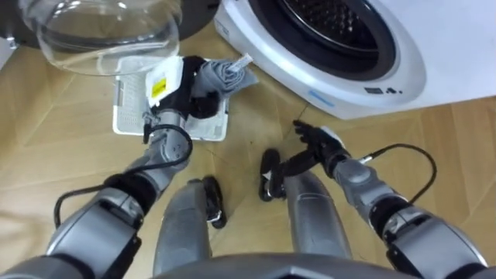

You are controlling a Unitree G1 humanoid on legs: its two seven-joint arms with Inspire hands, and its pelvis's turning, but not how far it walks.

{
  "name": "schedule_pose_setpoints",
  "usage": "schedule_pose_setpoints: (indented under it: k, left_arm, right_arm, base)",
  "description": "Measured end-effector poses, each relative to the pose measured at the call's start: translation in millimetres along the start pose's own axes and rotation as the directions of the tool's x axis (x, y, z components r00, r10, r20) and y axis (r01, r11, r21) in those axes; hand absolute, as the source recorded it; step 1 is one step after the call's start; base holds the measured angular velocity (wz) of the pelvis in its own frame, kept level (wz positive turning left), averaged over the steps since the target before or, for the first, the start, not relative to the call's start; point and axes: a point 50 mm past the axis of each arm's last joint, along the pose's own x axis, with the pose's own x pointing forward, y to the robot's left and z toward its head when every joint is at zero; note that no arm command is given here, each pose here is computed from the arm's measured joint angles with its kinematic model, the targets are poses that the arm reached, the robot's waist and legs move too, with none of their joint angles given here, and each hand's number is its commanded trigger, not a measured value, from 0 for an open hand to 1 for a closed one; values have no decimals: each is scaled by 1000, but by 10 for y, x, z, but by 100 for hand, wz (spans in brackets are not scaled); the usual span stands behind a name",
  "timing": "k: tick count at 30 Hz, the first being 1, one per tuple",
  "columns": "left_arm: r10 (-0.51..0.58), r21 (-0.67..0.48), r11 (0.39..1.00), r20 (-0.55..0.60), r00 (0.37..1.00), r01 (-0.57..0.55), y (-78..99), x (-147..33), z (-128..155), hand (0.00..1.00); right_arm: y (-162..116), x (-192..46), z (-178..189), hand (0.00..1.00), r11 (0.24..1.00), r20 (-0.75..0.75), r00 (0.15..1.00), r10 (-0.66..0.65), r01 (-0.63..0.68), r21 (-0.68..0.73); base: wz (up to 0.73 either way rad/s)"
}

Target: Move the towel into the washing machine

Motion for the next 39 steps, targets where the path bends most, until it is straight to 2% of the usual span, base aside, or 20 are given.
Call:
schedule_pose_setpoints:
  k: [1,3,4,6,7,9,12,13,18,21,27,28,29,30,39]
  left_arm:
    - [-26,-45,999,-11,1000,25,-25,-17,-8,100]
    - [-134,-240,964,-71,988,114,-112,-81,-85,100]
    - [-161,-284,949,-78,984,132,-127,-91,-97,100]
    - [-264,-426,881,-80,961,207,-183,-131,-137,100]
    - [-288,-456,861,-77,954,224,-192,-144,-153,100]
    - [-370,-554,782,-47,928,284,-240,-187,-178,100]
    - [-472,-572,719,15,882,395,-309,-217,-147,100]
    - [-486,-577,707,24,874,409,-315,-219,-142,100]
    - [-551,-704,550,98,829,449,-366,-251,-113,100]
    - [-573,-734,472,164,803,488,-374,-250,-47,100]
    - [-577,-741,411,240,780,532,-386,-233,114,100]
    - [-578,-739,407,247,778,537,-386,-231,131,100]
    - [-577,-737,400,259,774,545,-384,-228,162,100]
    - [-576,-735,395,270,772,551,-381,-224,184,100]
    - [-582,-721,347,336,741,599,-360,-209,354,100]
  right_arm:
    - [-2,0,-1,0,1000,-1,1000,0,0,1]
    - [26,4,5,0,1000,1,1000,5,-5,-5]
    - [24,5,9,0,1000,3,1000,6,-6,-15]
    - [24,2,0,0,1000,2,1000,8,-8,-19]
    - [28,1,-5,0,1000,0,1000,10,-10,-22]
    - [43,0,-7,0,998,-3,999,36,-36,-51]
    - [46,-2,-10,0,998,-5,998,60,-60,-35]
    - [45,-1,-9,0,997,-5,998,63,-63,-32]
    - [73,-18,-60,0,997,-15,997,77,-78,-23]
    - [116,-22,-79,0,995,-18,995,97,-97,-15]
    - [51,-26,-40,1,997,6,997,73,-73,-20]
    - [46,-27,-38,21,997,7,997,71,-71,-20]
    - [39,-26,-31,64,998,10,998,66,-66,-21]
    - [31,-27,-30,100,998,11,998,63,-62,-19]
    - [21,-34,-54,100,996,-1,996,87,-87,2]
  base:
    - [0]
    - [2]
    - [6]
    - [7]
    - [0]
    - [0]
    - [0]
    - [0]
    - [0]
    - [0]
    - [7]
    - [0]
    - [0]
    - [0]
    - [0]
